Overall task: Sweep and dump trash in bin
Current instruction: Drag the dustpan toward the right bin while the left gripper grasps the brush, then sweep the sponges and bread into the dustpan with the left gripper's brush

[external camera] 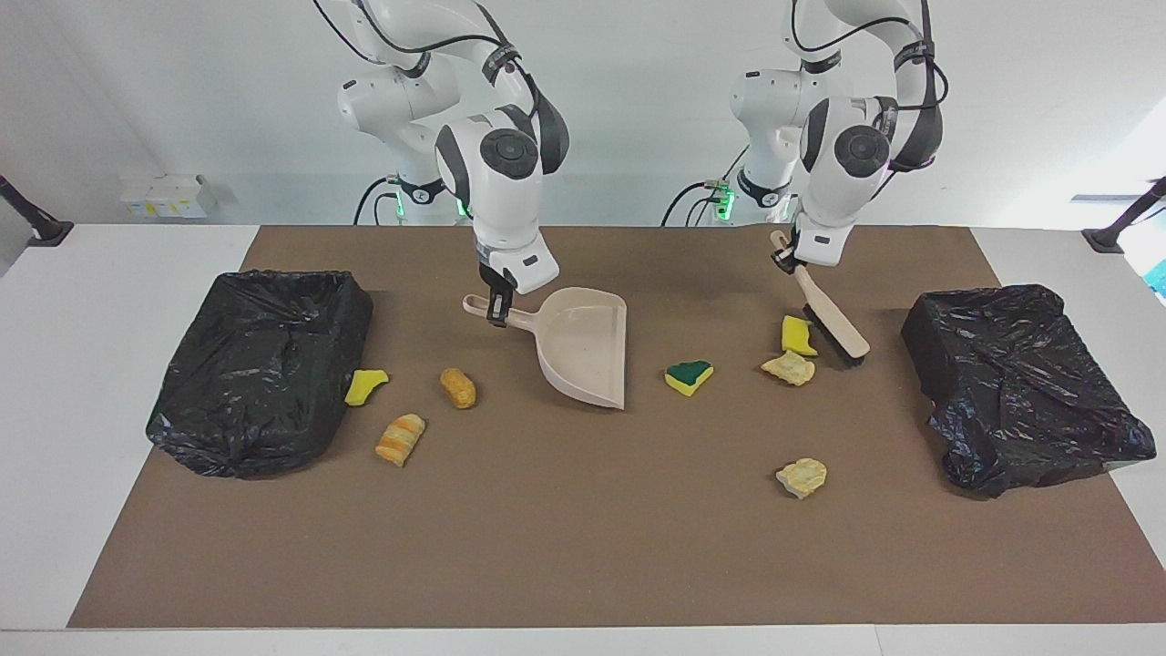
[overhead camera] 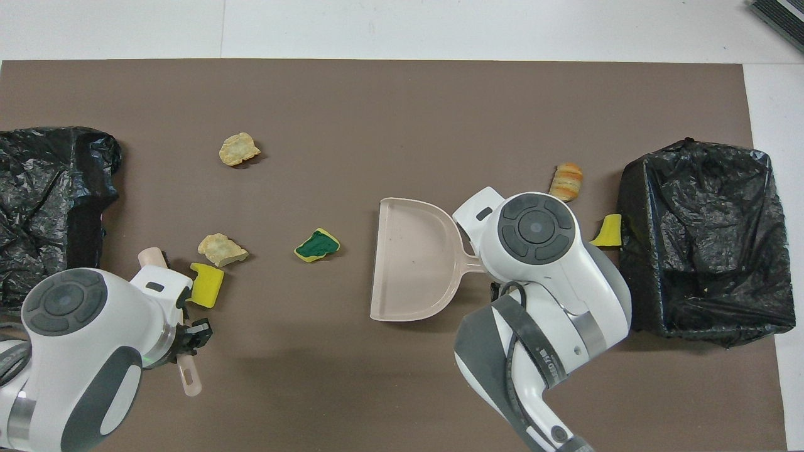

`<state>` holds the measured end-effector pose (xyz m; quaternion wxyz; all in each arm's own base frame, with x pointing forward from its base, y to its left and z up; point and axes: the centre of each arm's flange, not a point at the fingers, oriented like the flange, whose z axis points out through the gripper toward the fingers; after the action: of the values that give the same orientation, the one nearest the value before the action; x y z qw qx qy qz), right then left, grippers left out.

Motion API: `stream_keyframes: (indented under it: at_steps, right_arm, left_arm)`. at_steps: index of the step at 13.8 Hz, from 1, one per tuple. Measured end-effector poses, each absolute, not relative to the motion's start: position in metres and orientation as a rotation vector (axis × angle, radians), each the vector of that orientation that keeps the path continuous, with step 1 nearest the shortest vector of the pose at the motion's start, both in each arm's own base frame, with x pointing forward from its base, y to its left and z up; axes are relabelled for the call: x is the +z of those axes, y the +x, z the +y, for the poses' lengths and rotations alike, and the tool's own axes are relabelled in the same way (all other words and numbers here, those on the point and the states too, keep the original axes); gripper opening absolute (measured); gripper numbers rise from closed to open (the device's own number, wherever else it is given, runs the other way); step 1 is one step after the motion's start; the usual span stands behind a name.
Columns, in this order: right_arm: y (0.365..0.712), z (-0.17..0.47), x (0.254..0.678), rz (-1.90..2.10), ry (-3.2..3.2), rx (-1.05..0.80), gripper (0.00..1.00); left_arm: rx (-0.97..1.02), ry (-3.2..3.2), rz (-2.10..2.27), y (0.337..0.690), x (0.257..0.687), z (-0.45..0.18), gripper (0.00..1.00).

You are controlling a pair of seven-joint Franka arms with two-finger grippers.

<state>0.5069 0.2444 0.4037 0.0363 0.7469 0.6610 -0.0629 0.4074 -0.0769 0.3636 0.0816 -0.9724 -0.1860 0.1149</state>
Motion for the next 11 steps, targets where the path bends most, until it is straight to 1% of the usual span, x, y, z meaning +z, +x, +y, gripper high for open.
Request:
stream_keyframes:
  at_steps: [6, 9, 11]
  right_arm:
    - [0.502, 0.241, 0.395, 2.070, 2.260, -0.195, 0.31]
    - [0.498, 0.239, 0.381, 2.076, 2.255, -0.184, 0.31]
    - [0.497, 0.239, 0.379, 2.077, 2.255, -0.188, 0.31]
  left_arm:
    - [0.283, -2.951, -0.457, 0.423, 0.341, -0.091, 0.26]
    - [0.294, -2.972, -0.299, 0.433, 0.336, -0.103, 0.26]
    - [0.294, -2.985, -0.178, 0.434, 0.336, -0.119, 0.26]
